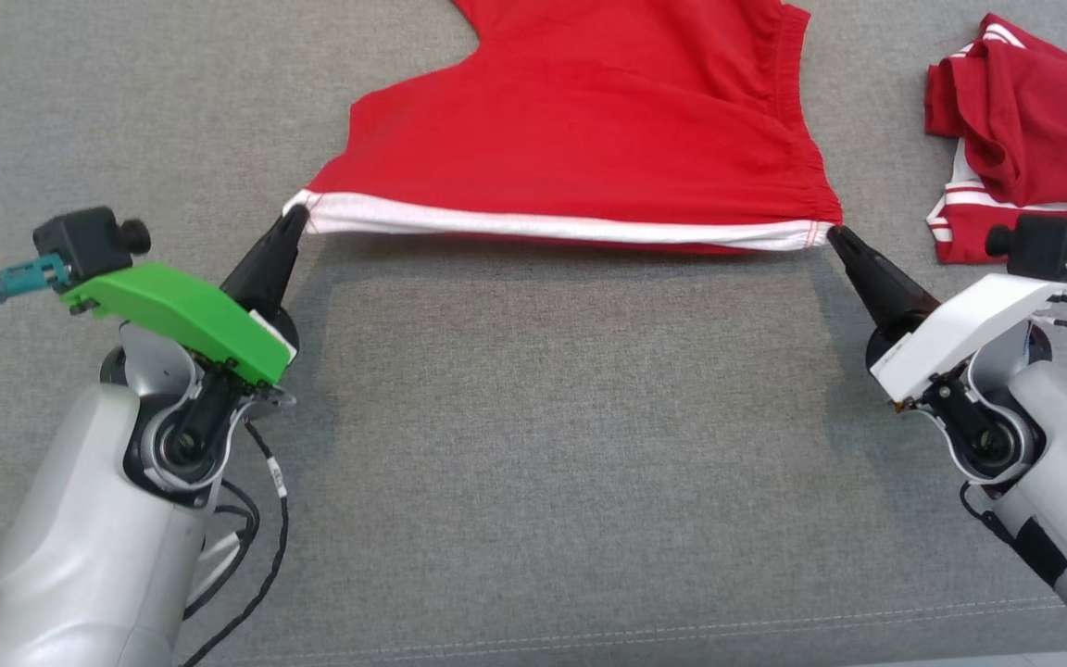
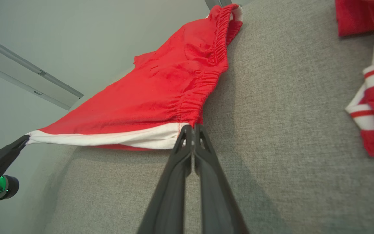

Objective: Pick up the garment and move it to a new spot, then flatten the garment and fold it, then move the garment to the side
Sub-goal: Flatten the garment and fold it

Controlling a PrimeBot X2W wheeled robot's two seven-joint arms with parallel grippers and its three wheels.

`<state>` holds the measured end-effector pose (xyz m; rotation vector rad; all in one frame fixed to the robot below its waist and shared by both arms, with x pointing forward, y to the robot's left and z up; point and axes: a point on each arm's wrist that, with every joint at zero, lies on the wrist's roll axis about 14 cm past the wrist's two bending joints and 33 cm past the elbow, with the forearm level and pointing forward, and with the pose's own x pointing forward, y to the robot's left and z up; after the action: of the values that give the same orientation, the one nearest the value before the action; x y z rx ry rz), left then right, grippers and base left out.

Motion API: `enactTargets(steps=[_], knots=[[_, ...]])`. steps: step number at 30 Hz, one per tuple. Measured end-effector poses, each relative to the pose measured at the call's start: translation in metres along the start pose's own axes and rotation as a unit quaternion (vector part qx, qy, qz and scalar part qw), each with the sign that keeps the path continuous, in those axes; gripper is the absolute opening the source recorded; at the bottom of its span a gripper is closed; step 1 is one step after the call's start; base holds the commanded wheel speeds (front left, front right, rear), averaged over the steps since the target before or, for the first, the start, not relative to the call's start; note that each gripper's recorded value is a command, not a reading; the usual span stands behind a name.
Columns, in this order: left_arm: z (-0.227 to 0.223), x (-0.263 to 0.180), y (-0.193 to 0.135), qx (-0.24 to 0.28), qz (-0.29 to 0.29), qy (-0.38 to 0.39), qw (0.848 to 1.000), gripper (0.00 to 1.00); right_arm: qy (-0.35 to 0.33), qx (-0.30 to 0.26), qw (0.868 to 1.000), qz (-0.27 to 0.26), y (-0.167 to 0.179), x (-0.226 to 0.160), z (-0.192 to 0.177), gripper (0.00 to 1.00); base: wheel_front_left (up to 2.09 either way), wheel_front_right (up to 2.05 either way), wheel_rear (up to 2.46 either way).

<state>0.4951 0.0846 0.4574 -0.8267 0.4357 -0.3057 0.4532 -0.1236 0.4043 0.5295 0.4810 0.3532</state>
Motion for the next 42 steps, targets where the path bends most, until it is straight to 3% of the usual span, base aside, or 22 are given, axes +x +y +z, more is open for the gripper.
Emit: enactTargets(steps=[9, 26, 29, 42], knots=[[0.005, -0.040, 0.019, 0.016, 0.022, -0.037, 0.999, 0.00, -0.011, 0.004, 0.999, 0.053, 0.047, -0.008, -0.005, 0.00, 0.00, 0.00, 0.00], [-0.033, -0.087, 0.015, 0.045, 0.020, -0.022, 0.999, 0.00, 0.013, -0.011, 0.998, 0.055, 0.051, -0.067, -0.043, 0.00, 0.00, 0.00, 0.00], [-0.045, -0.098, 0.019, 0.079, 0.023, -0.003, 0.997, 0.00, 0.005, 0.001, 0.998, 0.056, 0.054, -0.076, -0.044, 0.00, 0.00, 0.00, 0.00], [-0.068, -0.127, 0.022, 0.024, 0.038, -0.027, 0.999, 0.00, 0.015, 0.029, 0.998, 0.045, 0.049, -0.107, -0.068, 0.00, 0.00, 0.00, 0.00]])
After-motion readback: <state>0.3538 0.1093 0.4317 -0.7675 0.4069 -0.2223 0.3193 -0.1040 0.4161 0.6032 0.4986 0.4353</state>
